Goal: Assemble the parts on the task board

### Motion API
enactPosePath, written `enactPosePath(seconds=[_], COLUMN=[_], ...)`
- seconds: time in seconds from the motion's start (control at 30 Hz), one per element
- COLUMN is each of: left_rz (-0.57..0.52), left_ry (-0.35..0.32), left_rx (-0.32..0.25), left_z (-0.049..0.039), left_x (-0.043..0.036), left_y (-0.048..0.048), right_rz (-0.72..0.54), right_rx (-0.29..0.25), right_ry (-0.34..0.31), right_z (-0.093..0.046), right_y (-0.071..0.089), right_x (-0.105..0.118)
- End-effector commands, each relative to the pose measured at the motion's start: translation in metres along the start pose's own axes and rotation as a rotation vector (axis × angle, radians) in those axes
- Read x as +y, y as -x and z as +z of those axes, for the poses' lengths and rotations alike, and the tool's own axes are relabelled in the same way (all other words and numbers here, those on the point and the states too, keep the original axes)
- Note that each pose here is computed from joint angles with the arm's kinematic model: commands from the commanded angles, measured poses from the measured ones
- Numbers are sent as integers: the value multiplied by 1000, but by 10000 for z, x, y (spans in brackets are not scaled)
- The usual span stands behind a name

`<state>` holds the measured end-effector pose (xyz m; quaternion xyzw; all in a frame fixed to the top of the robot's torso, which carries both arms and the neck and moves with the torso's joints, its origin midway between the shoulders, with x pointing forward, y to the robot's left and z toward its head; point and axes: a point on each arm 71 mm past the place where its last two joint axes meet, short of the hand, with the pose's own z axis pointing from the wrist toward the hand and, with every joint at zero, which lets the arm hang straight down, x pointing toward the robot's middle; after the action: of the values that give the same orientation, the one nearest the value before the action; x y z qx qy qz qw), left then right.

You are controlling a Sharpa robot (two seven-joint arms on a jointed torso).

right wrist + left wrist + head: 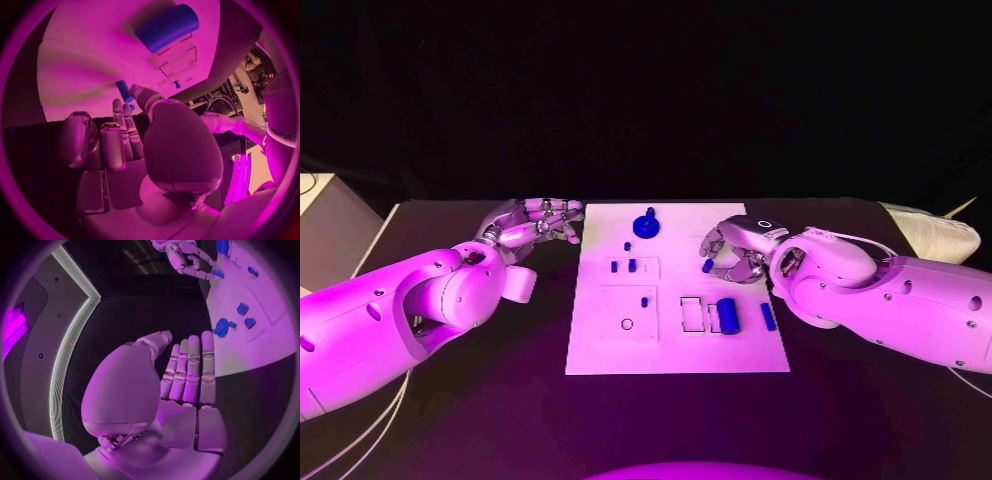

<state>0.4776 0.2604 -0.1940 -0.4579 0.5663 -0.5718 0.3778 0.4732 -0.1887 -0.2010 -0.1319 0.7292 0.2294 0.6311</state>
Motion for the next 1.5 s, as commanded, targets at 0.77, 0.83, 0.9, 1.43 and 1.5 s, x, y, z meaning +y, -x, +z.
enactPosePath(seconds=[0.77,0.83,0.9,1.43,1.5], left_rz=[-9,-9,-10,-11,-11], left_ry=[-6,-5,-4,3,4], left_rx=[14,14,14,11,11], left_z=[-6,-6,-7,-8,-8], left_x=[-9,-8,-8,-2,-1], left_y=[-12,-11,-11,-4,-4], right_rz=[-82,-86,-90,-136,-138], right_rx=[21,20,20,16,9], right_ry=[1,1,2,-1,2], right_z=[73,76,79,69,66], right_y=[-76,-80,-85,-106,-105], right_x=[64,66,67,79,87])
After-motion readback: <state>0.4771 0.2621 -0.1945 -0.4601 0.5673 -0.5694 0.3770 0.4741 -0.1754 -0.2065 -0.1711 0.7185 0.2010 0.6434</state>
